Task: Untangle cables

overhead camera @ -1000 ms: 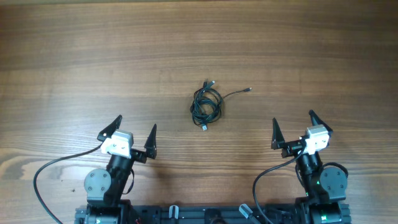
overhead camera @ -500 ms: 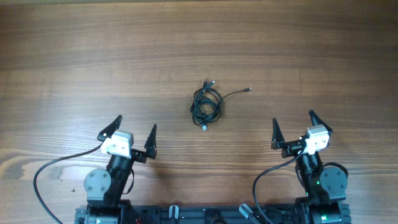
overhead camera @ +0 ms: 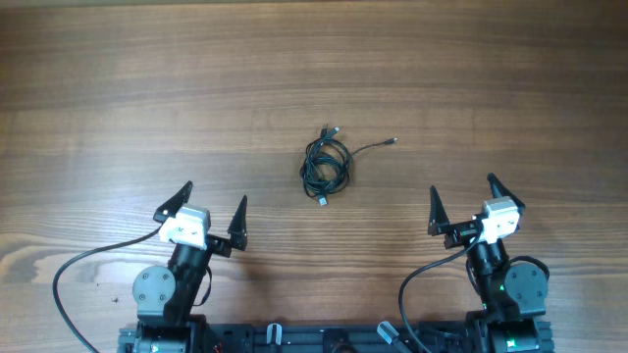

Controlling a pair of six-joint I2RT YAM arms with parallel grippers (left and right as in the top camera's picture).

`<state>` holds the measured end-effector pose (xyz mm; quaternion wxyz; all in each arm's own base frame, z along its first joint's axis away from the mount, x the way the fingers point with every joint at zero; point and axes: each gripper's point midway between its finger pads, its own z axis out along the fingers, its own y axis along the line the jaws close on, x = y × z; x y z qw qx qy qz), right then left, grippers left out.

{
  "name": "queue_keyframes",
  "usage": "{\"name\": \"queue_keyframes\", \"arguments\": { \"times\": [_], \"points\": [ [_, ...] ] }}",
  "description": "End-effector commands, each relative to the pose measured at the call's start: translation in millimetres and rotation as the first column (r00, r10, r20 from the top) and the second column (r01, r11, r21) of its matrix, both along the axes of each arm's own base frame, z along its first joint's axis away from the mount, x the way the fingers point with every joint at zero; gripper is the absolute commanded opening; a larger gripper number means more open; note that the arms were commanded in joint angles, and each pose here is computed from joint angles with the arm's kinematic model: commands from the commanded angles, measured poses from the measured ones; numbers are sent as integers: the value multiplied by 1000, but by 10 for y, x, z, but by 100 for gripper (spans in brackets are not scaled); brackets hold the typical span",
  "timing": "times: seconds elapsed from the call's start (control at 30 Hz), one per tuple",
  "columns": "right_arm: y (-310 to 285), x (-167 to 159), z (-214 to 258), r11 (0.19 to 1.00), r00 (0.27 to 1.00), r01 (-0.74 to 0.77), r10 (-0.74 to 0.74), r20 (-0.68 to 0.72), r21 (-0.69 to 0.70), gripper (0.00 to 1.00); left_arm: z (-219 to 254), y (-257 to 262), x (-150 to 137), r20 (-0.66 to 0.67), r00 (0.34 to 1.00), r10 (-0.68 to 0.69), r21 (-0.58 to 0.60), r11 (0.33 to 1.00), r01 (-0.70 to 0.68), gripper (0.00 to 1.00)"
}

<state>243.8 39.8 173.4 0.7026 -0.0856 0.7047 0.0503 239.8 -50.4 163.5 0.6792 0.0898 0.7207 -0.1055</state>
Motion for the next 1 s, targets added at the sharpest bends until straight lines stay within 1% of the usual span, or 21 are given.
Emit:
{"name": "queue_keyframes", "arguments": {
  "times": [0.0, 0.03, 0.1, 0.17, 0.23, 0.33, 0.47, 0.6, 0.67, 0.8, 0.83, 0.87, 0.9, 0.93, 0.97],
  "points": [
    [-36, 3, 17, 1000, 1000, 19, -19, 7, 9, 100, -15, -15, -5, 4, 1000, -7, 3, 1000, 7, 100],
    [-33, 3, 18, 1000, 1000, 16, -17, 5, 18, 100, -14, -15, -4, 0, 1000, -6, -12, 1000, 6, 100],
    [-33, 3, 17, 996, 1000, 17, -16, -8, 84, 100, -12, -1, 0, 1, 1000, 2, -10, 1000, -2, 100],
    [-32, 4, 15, 987, 1000, 18, -15, -23, 158, 100, -36, 61, 18, -30, 999, 43, -81, 996, -45, 100],
    [-32, 10, -13, 987, 999, 21, -15, -35, 157, 100, -80, 107, 36, -63, 995, 72, -126, 989, -79, 100],
    [-9, 27, -97, 988, 997, 15, -3, -76, 154, 100, -125, 114, 39, -117, 990, 76, -163, 982, -95, 100],
    [24, 50, -151, 990, 986, 10, 14, -166, 139, 100, -50, 146, 25, -199, 975, 95, -152, 980, -127, 100],
    [31, 119, -162, 991, 955, 27, 12, -295, 128, 100, 31, 142, 53, -292, 952, 95, -135, 981, -140, 100],
    [35, 162, -169, 992, 925, 38, 9, -380, 118, 100, 60, 140, 93, -355, 930, 96, -122, 981, -148, 100],
    [39, 228, -181, 995, 823, 54, 0, -568, 78, 100, 134, 75, 208, -504, 861, 65, -105, 985, -135, 100],
    [41, 241, -194, 997, 799, 45, -3, -601, 55, 100, 159, 43, 240, -544, 838, 48, -106, 986, -125, 100],
    [43, 265, -219, 999, 760, 29, -7, -650, 24, 100, 184, 11, 268, -584, 811, 31, -109, 987, -116, 100],
    [44, 284, -248, 1000, 730, 17, -9, -683, 4, 100, 222, -39, 291, -631, 776, 4, -117, 988, -100, 100],
    [46, 298, -276, 1000, 708, 18, -11, -706, 2, 100, 243, -84, 287, -661, 750, -22, -129, 988, -84, 100],
    [48, 322, -308, 1000, 684, 18, -13, -729, -1, 100, 253, -120, 266, -703, 710, -43, -137, 988, -76, 100]
  ]
}}
